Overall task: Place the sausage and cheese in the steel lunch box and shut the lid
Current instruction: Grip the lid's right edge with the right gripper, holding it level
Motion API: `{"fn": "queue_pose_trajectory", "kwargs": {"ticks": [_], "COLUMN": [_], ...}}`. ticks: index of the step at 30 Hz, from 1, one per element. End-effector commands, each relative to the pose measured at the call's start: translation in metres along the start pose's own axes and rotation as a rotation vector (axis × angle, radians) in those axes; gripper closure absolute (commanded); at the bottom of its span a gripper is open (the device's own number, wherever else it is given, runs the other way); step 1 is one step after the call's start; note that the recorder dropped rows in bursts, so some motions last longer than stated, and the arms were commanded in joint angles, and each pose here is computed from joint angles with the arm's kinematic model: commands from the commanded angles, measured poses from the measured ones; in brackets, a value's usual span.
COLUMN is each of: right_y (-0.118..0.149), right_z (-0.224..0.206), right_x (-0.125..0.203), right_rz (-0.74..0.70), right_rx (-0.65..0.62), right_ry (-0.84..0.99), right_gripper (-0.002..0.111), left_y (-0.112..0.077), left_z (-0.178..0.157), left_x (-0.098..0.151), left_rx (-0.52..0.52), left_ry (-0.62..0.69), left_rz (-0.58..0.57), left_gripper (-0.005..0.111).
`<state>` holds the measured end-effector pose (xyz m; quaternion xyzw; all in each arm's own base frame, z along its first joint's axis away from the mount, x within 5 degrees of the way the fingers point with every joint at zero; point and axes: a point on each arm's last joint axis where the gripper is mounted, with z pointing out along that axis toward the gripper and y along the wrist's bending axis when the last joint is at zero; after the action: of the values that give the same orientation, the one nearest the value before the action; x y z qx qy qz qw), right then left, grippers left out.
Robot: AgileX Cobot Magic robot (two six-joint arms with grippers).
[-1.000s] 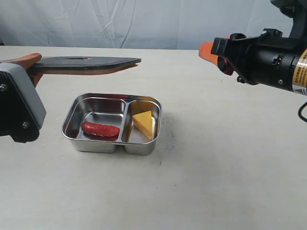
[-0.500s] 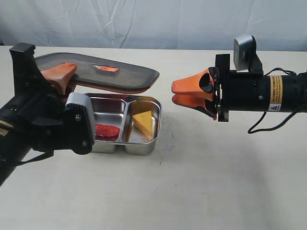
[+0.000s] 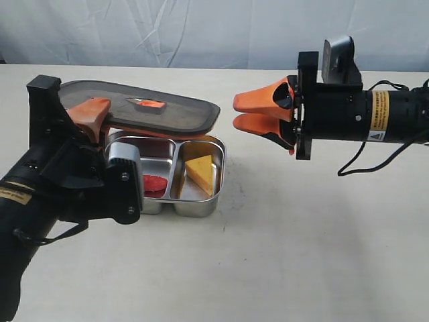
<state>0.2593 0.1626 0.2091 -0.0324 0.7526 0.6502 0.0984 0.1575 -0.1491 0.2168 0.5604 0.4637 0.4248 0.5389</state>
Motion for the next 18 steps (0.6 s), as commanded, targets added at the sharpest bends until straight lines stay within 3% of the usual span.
{"fn": "queue_pose_trajectory", "kwargs": {"ticks": [1,18], "right_y": [0.0061,0.0078], "right_z": [0.0127,0.0186], "right_x": [0.0053,0.0069], "right_rz": [0.033,0.043], "right_rx": [-0.033,-0.037], "right_ry": [0.025,0.012], "right_gripper": [0.069,0.069], "left_y": [0.0016,0.0085], "left_z": [-0.0007,-0.0009], "left_x": [0.0004,-0.0015], "left_rx": [-0.027,-0.099], "left_ry": [0.012,-0.003], "left_rz": [0.037,0.056], "left_gripper": [0.107,0.107]}}
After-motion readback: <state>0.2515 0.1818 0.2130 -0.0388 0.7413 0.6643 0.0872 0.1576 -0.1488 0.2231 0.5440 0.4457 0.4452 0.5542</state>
